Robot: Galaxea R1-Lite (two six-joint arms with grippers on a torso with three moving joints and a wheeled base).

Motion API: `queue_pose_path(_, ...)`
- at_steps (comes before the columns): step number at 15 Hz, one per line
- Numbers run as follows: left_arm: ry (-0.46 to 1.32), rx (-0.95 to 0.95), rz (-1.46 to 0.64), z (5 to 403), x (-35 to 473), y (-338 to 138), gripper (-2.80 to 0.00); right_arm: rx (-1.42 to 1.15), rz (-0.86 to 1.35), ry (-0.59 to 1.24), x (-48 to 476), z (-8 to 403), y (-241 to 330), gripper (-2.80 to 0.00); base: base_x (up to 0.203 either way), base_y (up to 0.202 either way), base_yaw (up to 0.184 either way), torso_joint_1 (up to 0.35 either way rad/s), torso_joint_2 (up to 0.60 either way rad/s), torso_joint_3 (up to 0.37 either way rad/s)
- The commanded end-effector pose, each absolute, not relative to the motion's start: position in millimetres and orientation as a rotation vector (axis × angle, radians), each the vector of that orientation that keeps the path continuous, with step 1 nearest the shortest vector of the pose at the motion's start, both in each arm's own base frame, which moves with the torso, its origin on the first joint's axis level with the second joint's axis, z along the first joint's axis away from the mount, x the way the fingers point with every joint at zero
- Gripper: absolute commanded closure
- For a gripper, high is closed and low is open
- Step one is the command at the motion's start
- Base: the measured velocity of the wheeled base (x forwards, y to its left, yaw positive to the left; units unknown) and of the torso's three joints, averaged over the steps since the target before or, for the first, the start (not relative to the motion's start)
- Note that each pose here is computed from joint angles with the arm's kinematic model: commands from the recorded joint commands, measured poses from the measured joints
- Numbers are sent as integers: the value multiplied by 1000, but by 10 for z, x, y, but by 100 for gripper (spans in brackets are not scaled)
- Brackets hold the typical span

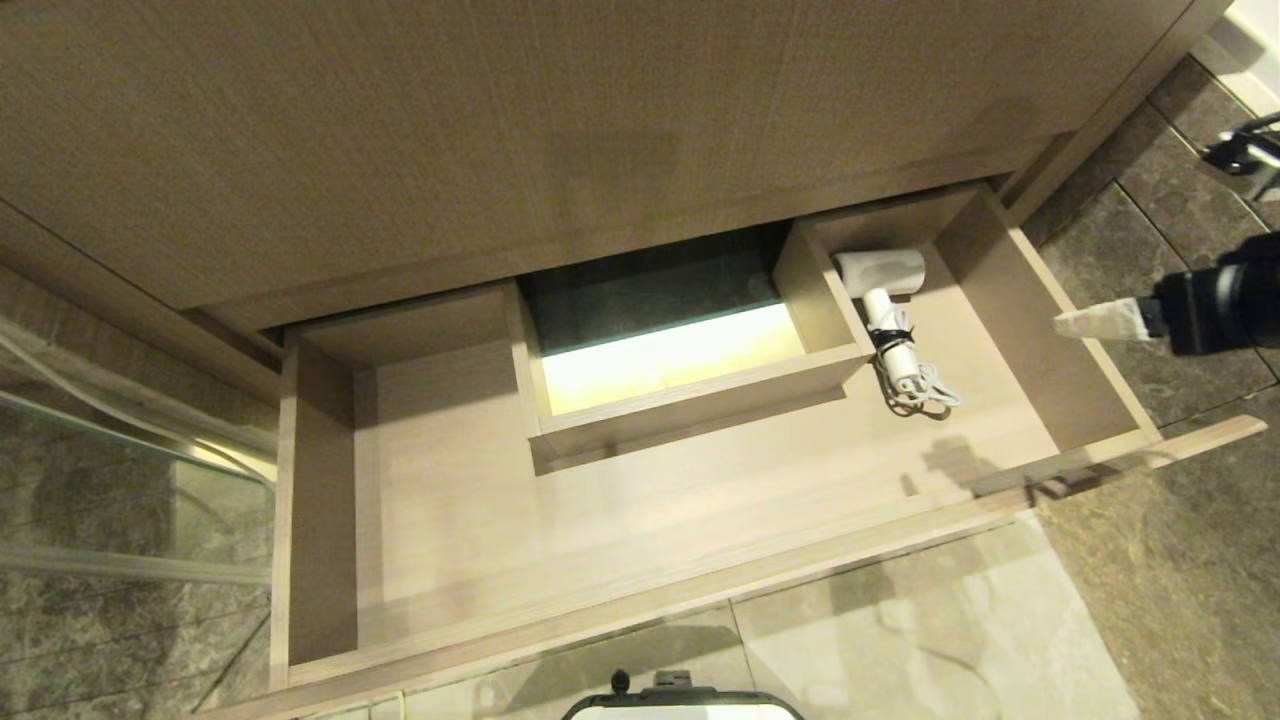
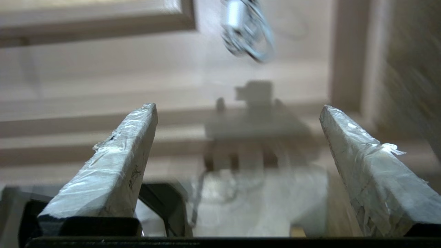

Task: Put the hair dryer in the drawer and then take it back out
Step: Close the drawer

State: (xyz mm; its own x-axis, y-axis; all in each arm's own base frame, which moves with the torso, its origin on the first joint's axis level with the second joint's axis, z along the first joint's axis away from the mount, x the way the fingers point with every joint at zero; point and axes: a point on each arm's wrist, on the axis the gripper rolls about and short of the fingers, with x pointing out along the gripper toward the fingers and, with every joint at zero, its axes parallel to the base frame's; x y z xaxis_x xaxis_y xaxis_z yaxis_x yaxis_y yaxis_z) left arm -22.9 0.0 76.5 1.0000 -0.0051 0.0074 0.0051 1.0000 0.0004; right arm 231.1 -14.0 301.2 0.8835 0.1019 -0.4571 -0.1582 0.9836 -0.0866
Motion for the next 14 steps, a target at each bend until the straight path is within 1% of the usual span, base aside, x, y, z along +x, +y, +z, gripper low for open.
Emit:
queue_pose_path(1,-6,1,-5,766,-228,0,0,-138,89,385,1515,3109,-108,-280,0,0,0,0,0,0)
queue_pose_path(2,-6,0,-5,766,-228,0,0,-139,75,386,1347,3063,-101,0,0,0,0,0,0,0)
queue_pose_path(4,-7,1,-5,765,-229,0,0,-144,64,399,1018,2949,-78,0,0,0,0,0,0,0)
queue_pose_path(7,-6,0,-5,766,-228,0,0,-206,78,474,594,2674,-37,0,0,0,0,0,0,0)
queue_pose_path(14,-6,0,-5,766,-228,0,0,-206,81,596,590,2379,-40,0,0,0,0,0,0,0)
